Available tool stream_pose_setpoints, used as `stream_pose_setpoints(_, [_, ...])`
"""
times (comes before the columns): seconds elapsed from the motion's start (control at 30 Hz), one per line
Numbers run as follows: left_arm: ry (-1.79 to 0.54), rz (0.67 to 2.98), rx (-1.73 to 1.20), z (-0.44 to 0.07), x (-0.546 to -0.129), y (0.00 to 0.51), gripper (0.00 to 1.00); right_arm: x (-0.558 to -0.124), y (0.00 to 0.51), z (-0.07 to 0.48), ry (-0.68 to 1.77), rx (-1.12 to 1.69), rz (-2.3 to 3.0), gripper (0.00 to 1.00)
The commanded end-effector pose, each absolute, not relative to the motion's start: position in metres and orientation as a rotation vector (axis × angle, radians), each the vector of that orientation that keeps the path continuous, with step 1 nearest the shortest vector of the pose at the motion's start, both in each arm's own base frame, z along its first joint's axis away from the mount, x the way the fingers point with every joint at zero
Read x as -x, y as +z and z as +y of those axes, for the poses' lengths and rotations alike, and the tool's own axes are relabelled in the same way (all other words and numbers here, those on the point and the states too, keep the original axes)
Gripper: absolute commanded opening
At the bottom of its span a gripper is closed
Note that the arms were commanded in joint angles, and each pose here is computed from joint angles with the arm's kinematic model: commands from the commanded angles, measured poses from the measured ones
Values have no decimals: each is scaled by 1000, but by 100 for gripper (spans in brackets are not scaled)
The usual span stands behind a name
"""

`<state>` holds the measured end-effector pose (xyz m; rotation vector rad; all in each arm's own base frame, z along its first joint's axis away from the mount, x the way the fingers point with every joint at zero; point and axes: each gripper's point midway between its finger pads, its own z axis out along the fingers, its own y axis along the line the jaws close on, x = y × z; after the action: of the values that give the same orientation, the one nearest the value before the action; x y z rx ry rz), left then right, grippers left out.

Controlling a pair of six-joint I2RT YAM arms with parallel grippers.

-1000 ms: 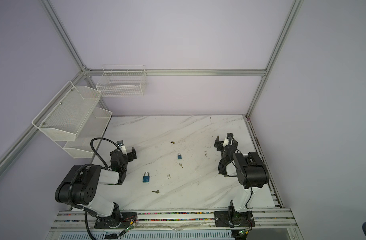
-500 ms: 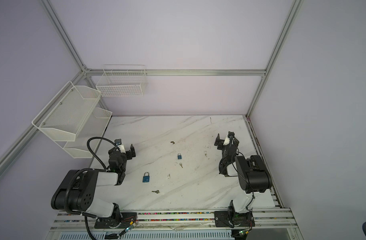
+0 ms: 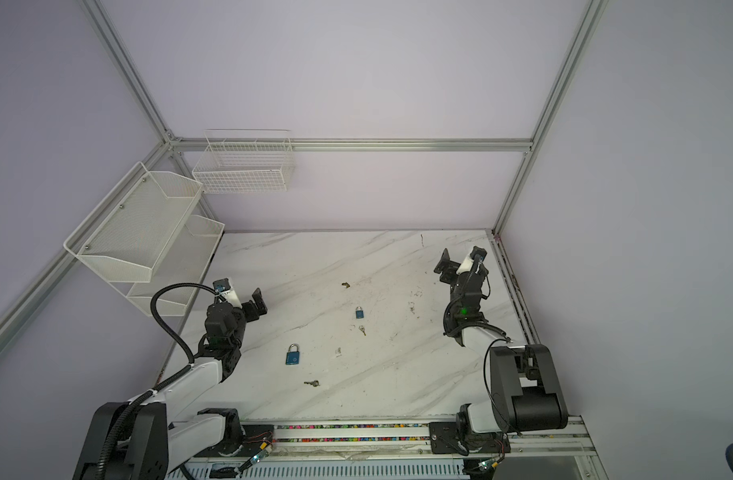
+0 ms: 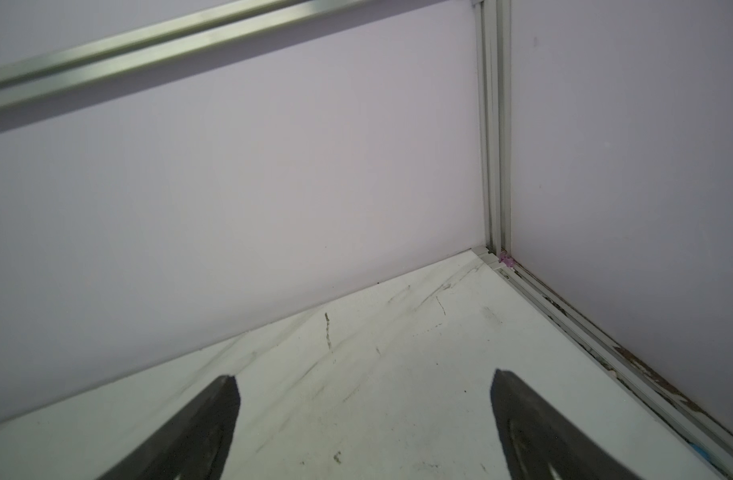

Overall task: Unlock with the key
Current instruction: 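Swing both grippers inward toward the blue padlocks and silver key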

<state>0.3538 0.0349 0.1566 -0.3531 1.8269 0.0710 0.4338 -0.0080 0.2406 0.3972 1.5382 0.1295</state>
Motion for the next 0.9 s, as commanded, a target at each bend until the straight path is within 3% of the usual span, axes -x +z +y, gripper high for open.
stream_pose_setpoints(0.0, [-84,1765,533,35,-363,199,100,-430,208,-12,242,-630,1652,97])
stream_pose_setpoints(0.2, [-173,1803,630,31,-361,191,100,-425,212,14,442,-602,1716,97])
stream_pose_setpoints(0.6, [-548,1876,437,-37,-344,202,100,-424,189,61,490,-410,2028,97])
stream_pose_setpoints(0.87, [-646,1922,398,-76,-324,200,100,-389,167,109,509,-228,2220,97])
